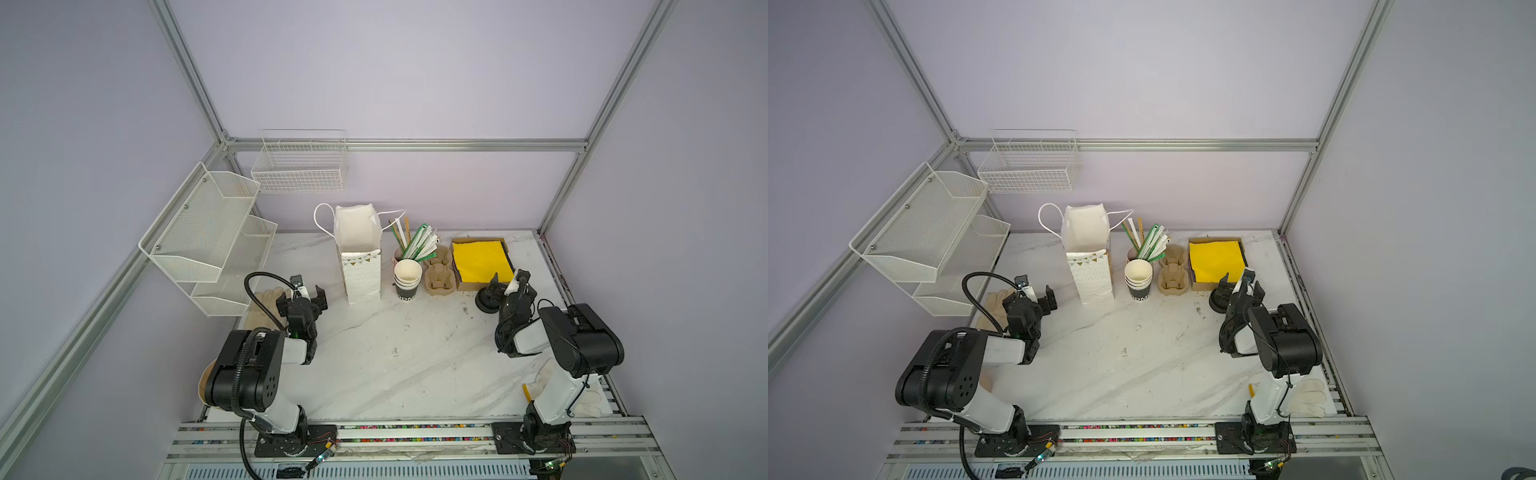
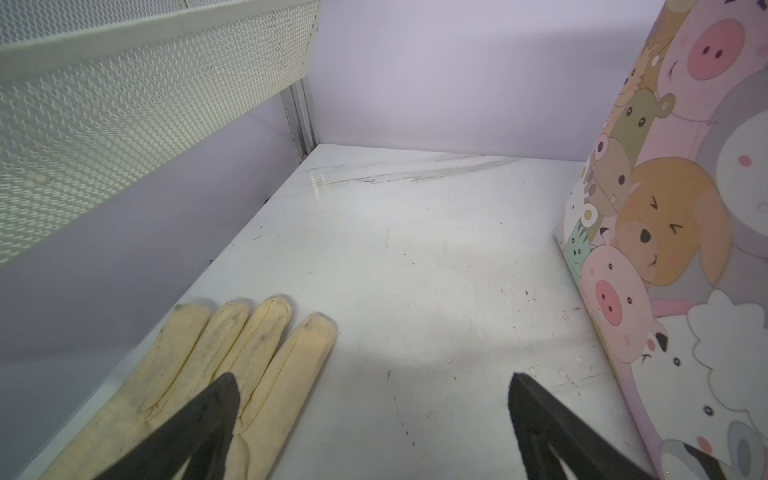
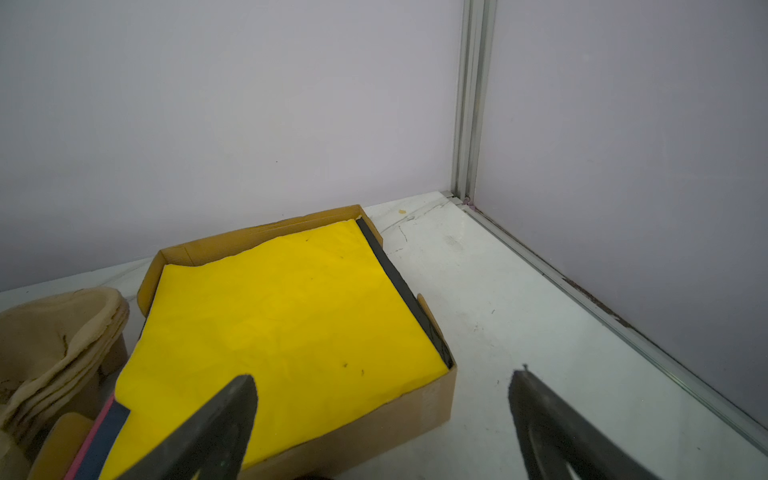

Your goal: Pack the takeout coffee

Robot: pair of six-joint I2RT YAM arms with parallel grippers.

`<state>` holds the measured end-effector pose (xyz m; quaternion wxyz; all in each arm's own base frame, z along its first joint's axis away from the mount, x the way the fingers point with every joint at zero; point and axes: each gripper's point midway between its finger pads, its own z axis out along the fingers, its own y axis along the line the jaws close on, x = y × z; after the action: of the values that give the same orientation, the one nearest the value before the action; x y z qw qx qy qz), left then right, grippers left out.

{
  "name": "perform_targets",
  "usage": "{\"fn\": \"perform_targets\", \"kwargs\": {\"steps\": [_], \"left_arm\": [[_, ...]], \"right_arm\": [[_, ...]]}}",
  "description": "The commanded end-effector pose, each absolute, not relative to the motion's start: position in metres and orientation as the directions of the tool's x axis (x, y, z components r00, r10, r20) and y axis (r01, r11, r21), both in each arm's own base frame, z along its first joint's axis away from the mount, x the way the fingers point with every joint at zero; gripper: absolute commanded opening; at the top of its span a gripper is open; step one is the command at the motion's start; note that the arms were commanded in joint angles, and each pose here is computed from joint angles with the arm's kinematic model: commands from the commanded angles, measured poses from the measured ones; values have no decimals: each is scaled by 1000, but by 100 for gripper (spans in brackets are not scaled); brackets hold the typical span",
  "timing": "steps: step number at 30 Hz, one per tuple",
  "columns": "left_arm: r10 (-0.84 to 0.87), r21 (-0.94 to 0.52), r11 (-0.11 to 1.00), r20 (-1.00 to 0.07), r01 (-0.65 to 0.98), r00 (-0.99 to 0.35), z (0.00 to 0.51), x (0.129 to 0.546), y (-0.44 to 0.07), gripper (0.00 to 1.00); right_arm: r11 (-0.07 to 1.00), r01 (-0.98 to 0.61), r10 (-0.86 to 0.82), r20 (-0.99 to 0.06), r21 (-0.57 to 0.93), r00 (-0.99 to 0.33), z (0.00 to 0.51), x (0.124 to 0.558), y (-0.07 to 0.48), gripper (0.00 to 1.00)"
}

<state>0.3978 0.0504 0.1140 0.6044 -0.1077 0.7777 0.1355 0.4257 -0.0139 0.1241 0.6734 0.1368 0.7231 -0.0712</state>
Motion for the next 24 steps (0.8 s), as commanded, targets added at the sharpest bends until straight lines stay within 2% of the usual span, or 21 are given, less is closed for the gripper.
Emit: {"fn": "perform_targets", "kwargs": {"steps": [1,24], "left_arm": [[17,91,941,-975,-327,-223,117,394,50,100],[16,90,941,-975,-326,-223,117,394,49,100]], "right_arm": [[952,296,88,-996,83,-3,139,427,-16,97],[950,301,89,-996,85,1,140,426,-17,97]]}}
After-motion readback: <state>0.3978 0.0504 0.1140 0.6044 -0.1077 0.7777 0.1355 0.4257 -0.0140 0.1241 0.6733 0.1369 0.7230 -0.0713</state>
